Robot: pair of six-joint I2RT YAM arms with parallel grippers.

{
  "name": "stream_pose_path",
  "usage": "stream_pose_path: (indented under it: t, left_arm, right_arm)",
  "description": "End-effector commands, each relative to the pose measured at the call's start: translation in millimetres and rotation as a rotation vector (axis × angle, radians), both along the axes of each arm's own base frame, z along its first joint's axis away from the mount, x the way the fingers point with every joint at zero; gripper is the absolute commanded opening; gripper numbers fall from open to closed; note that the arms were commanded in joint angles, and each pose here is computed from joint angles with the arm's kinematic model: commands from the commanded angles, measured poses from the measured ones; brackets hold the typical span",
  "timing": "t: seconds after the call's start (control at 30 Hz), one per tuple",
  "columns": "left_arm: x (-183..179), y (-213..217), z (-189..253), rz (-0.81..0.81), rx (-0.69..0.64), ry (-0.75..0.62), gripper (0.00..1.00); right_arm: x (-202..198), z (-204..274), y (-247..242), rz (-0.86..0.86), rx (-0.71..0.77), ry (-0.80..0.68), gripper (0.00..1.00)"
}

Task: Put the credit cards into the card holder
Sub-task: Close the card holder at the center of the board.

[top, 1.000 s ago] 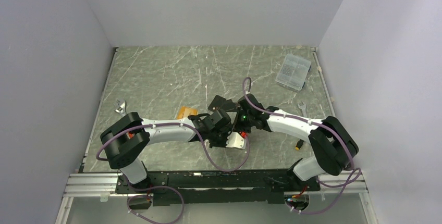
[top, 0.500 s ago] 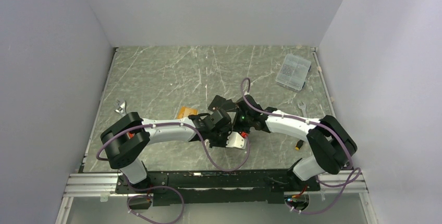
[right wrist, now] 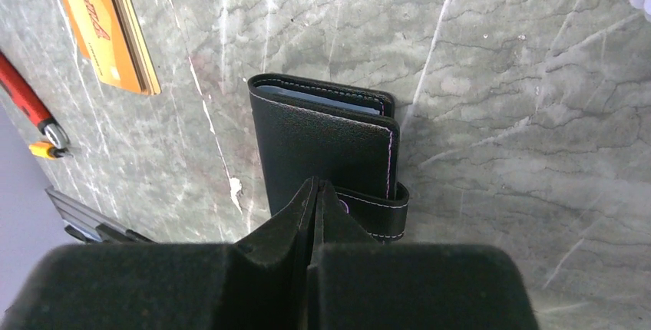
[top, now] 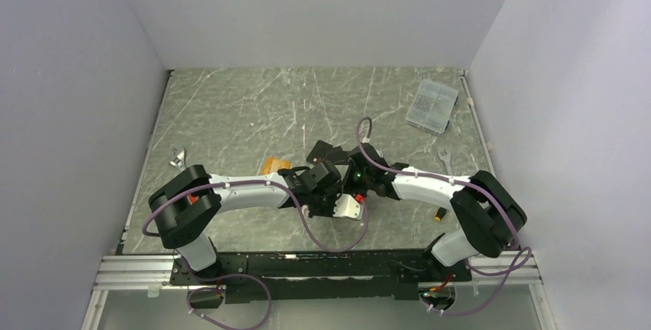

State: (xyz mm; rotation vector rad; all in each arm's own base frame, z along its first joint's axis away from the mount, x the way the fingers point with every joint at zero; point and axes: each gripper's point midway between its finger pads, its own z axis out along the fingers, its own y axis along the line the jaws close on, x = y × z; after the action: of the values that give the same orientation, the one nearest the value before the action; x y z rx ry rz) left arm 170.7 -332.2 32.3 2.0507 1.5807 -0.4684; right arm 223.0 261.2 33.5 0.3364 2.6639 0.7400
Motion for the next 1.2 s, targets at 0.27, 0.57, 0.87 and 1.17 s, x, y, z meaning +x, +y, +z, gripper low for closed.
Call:
stream_pose_path:
  t: [0.27, 0.57, 0.87, 1.17]
  left_arm:
    - [-6, 25, -24, 0.032, 0.127, 0.050, 0.10]
    - [-6, 25, -21, 0.039, 0.131, 0.051, 0.09]
    - [-7, 24, -18, 0.039, 0.120, 0.055, 0.08]
    - [-5, 24, -16, 0.044, 0.115, 0.050, 0.08]
  right_arm:
    - [-26, -19, -30, -0.102, -0.010, -0.020, 0.00]
    - [-21, -11, -24, -0.120, 0.065, -0.095, 0.00]
    - [-8, 17, -52, -0.086, -0.187, -0.137, 0.47]
    - [-19, 17, -47, -0.003, -0.247, -0.061, 0.47]
